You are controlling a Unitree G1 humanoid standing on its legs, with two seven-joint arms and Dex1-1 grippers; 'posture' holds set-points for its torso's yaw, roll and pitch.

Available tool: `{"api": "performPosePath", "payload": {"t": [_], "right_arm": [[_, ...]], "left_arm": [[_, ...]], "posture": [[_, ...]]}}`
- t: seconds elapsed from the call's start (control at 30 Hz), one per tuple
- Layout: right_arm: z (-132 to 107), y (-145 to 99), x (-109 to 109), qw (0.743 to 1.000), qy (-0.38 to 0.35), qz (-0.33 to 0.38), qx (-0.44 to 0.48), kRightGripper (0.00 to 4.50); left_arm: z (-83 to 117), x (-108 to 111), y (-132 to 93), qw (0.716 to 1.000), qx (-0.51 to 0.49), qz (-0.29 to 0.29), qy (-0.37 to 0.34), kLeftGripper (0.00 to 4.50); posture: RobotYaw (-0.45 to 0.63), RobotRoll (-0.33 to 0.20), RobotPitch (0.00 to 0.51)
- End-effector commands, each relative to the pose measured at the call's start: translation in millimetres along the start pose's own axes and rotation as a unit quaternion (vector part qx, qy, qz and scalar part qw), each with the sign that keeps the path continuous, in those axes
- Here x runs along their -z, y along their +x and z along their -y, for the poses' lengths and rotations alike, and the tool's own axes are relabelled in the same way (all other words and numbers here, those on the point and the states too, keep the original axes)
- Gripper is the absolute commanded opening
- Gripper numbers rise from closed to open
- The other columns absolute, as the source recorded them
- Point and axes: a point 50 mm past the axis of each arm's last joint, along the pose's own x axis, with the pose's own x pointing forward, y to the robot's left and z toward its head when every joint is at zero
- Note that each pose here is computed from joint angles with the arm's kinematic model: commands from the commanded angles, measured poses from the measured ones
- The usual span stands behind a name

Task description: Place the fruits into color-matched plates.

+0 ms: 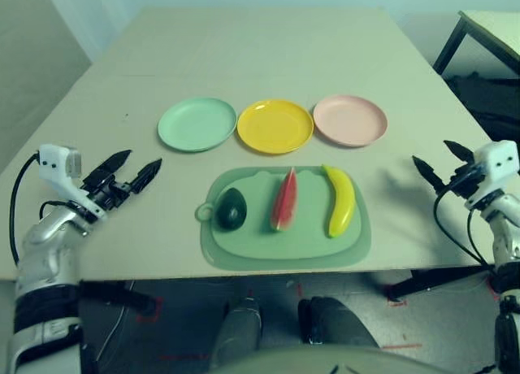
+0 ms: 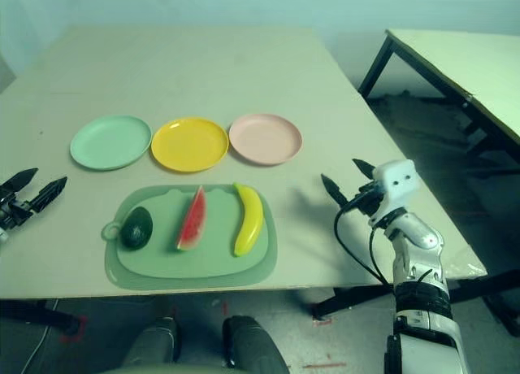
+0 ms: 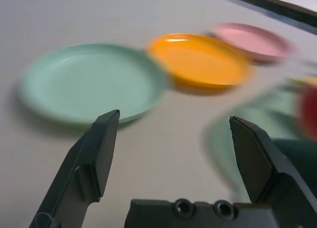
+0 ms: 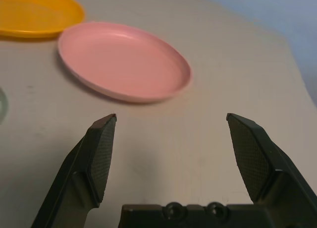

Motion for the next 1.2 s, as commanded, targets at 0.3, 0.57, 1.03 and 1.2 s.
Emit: {"api": "performPosePath", "payload": {"t": [0.3,0.57,1.03,1.2], "right_arm": [[6,32,-40,0.984,-0.095,-0.056,-0.141,4.45],[0,38,-66,0.912,-0.277,-0.097,-0.288,4.45],[-58,62,-126,0.685,-0.503,-0.044,-0.526,4.45],[-82,68,-127,0.64,-0.51,-0.043,-0.573,4.45]], "left_arm": [[44,0,37,0.967,0.234,-0.05,0.091,4.5],[47,-3,54,0.952,0.278,-0.03,0.127,4.5],[44,-8,62,0.949,0.285,-0.022,0.133,4.5],[44,-12,63,0.947,0.291,-0.022,0.138,4.5]], "posture": [[0.01,0.0,0.086],[-0.03,0.0,0.084],[-0.04,0.0,0.079],[-0.04,0.0,0.079]]}}
